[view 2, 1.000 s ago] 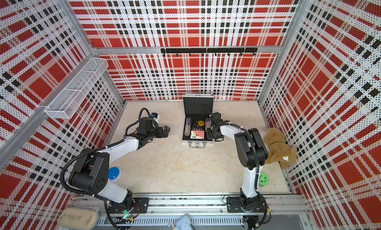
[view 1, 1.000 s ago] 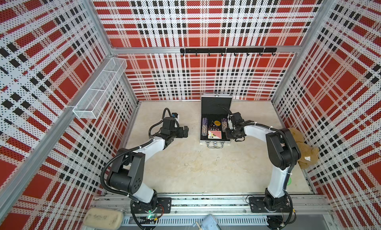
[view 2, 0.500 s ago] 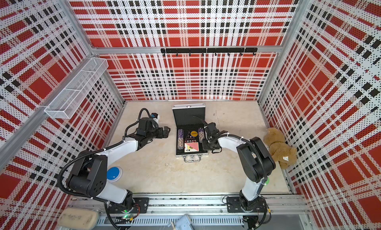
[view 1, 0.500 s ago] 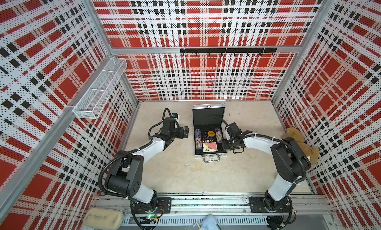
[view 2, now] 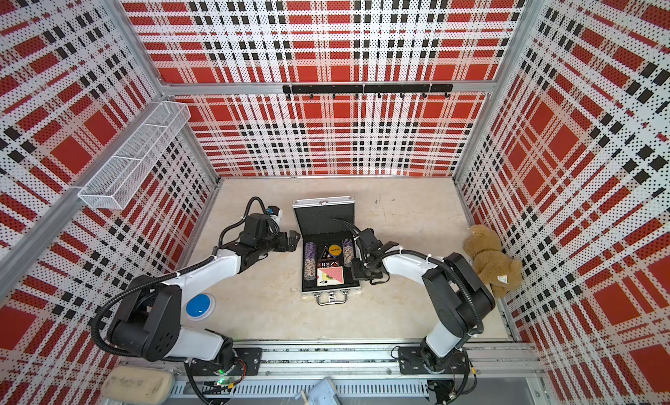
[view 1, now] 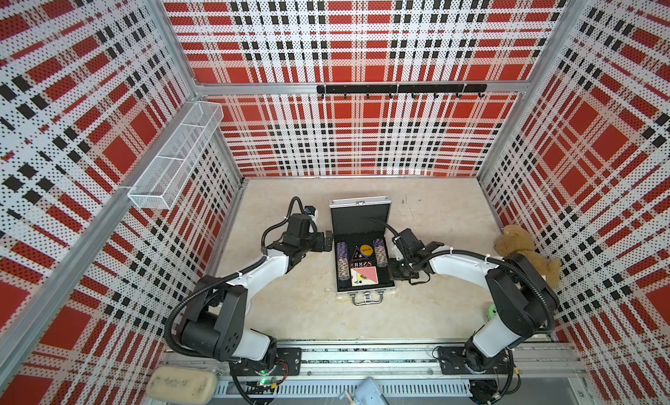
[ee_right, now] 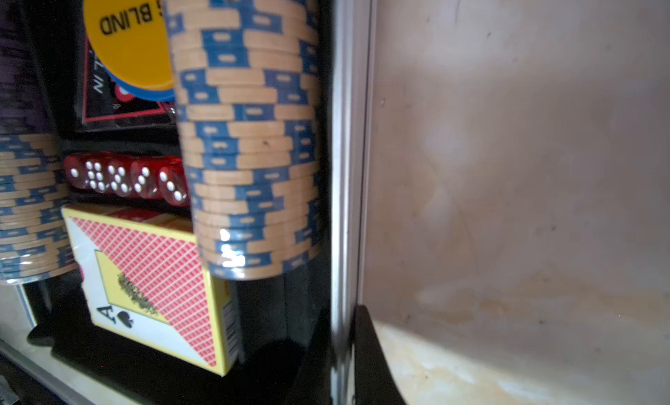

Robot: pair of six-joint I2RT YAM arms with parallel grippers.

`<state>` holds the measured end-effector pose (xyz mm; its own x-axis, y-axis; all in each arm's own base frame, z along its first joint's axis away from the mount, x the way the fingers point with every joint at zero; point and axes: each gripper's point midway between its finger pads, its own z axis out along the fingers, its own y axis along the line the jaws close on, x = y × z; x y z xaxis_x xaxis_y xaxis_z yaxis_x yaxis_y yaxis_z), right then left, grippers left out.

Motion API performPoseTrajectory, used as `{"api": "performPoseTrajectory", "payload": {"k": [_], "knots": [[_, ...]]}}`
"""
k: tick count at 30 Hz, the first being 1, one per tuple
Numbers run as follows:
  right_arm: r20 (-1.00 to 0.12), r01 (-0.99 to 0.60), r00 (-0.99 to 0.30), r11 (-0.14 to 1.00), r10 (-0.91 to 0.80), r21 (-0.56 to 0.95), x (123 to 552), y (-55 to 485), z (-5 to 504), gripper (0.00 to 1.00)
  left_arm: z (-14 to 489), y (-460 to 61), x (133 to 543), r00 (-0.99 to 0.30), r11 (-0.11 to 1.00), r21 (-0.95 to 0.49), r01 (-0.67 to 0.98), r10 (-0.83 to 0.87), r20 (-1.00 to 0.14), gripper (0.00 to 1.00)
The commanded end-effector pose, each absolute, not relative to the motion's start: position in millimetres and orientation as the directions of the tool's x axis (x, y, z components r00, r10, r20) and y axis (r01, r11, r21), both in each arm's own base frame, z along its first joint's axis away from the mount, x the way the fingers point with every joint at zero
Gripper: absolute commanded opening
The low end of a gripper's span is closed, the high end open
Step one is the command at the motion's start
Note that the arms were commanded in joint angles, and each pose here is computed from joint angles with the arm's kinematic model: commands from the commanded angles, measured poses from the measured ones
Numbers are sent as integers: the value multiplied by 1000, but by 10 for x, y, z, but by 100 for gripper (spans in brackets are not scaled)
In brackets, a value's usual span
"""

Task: Close the poker set cases
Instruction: Move the poker set case to the center of the board.

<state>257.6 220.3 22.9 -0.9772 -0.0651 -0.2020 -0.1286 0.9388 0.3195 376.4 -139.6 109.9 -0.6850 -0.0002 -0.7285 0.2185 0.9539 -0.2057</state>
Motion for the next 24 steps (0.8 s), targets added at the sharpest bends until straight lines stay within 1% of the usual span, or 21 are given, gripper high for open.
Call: {"api": "performPoseTrajectory", "payload": {"k": [1,7,10,13,17,21,24], "knots": [[22,-83,-995,941,-95,327,2020,2124,35,14,1149,-1343,3714,-683,961,-195,197,-8,-730,99],[30,-96,-993,922,-115,374,1991,2209,96,20,1154,-1302,3622,-687,964,-185,189,-5,-727,99],[21,-110,-992,930,-125,352,2004,2169,125,23,1159,-1278,3574,-691,967,-180,181,-5,-723,99],[-18,-115,-993,940,-115,321,2102,2054,243,30,1168,-1259,3515,-696,969,-174,177,-2,-718,99],[-82,-103,-994,925,-78,365,2318,1974,516,40,1175,-1236,3444,-704,970,-178,165,-11,-710,100],[-151,-90,-988,912,-31,401,2569,1896,848,44,1176,-1227,3380,-722,969,-198,148,-31,-691,99],[-225,-82,-974,898,19,433,2804,1848,1182,49,1180,-1232,3345,-737,967,-212,143,-39,-675,99]]}}
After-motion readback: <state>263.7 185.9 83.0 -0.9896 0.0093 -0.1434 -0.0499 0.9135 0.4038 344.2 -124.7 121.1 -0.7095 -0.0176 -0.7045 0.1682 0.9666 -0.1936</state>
